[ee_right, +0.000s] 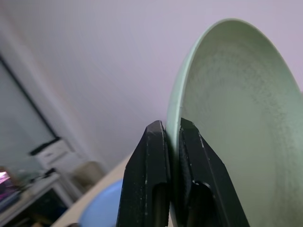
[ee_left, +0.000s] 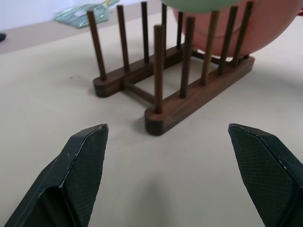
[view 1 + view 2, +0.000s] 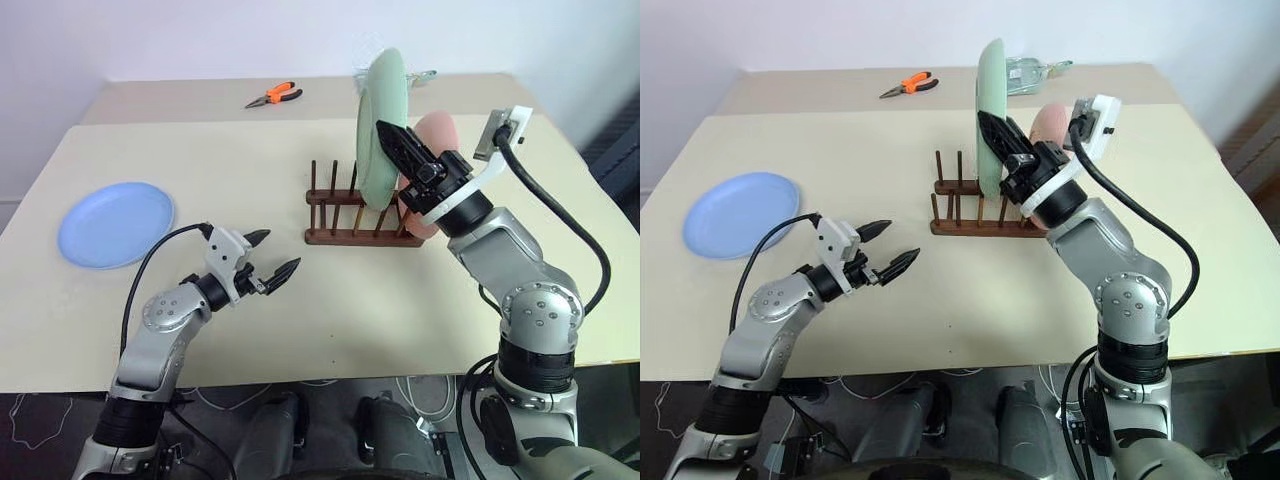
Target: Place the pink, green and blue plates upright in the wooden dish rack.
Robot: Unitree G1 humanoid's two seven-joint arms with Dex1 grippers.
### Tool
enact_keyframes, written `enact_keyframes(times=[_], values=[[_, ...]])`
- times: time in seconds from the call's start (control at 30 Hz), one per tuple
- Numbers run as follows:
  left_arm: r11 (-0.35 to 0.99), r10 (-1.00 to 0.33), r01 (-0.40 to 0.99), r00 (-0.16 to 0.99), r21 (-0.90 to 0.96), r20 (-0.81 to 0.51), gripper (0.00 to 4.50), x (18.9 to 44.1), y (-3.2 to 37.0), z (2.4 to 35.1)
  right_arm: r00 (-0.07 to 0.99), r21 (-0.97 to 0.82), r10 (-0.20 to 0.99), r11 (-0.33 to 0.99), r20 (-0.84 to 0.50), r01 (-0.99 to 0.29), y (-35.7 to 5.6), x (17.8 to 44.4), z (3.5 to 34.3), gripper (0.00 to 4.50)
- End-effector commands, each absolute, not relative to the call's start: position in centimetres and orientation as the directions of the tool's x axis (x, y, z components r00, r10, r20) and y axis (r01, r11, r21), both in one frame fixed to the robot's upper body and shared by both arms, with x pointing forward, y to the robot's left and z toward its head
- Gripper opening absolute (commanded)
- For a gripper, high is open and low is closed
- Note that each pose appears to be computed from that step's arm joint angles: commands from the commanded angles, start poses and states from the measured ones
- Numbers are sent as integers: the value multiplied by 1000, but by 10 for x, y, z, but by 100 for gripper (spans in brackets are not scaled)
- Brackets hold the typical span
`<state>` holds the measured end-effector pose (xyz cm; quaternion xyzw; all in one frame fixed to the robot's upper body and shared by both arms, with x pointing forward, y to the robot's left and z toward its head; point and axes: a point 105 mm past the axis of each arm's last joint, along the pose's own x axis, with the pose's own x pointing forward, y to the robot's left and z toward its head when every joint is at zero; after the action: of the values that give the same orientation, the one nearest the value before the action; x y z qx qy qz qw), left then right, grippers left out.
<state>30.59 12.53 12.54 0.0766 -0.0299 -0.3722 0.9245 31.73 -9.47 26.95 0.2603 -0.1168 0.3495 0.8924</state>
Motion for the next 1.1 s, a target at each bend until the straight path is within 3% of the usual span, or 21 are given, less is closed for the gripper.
enact_keyframes(times=[0.03,0.1,0.13,0.2,0.37,0.5,0.6,0.67,0.77,0.87,0.93,1.0,1.1], values=[[688,-719,704,695,174,31,419,300,119,135,750,398,544,636,377,-662,-99,324,268,4],[686,-721,707,692,173,30,419,301,118,135,767,400,530,655,362,-641,-103,329,265,4],[682,-725,711,689,171,28,419,300,117,135,770,389,533,665,352,-638,-103,330,264,75],[677,-729,715,684,171,26,419,300,116,134,762,361,546,672,348,-647,-103,330,264,153],[668,-740,730,673,145,19,419,298,114,133,763,165,541,766,354,-621,-105,332,273,406],[674,-737,733,676,91,20,434,300,116,133,753,-57,544,822,371,-566,-107,332,285,412],[796,-605,598,793,95,75,434,318,142,145,727,-246,545,838,417,-487,-113,333,311,412],[909,-416,410,903,74,110,444,336,173,151,671,-399,615,785,414,-474,-103,326,321,432],[999,39,-37,977,-13,207,444,352,250,177,544,-652,797,562,262,-509,-68,305,304,432],[955,296,-296,940,-27,172,444,351,292,178,495,-719,847,467,196,-515,-56,298,292,432],[851,525,-521,843,-60,121,444,337,334,175,468,-741,871,410,146,-532,-48,296,280,432],[774,631,-624,773,-106,55,444,323,356,169,453,-744,884,378,114,-550,-43,296,268,432],[730,660,-651,750,-208,-34,444,313,362,160,436,-736,895,355,91,-577,-38,296,255,432]])
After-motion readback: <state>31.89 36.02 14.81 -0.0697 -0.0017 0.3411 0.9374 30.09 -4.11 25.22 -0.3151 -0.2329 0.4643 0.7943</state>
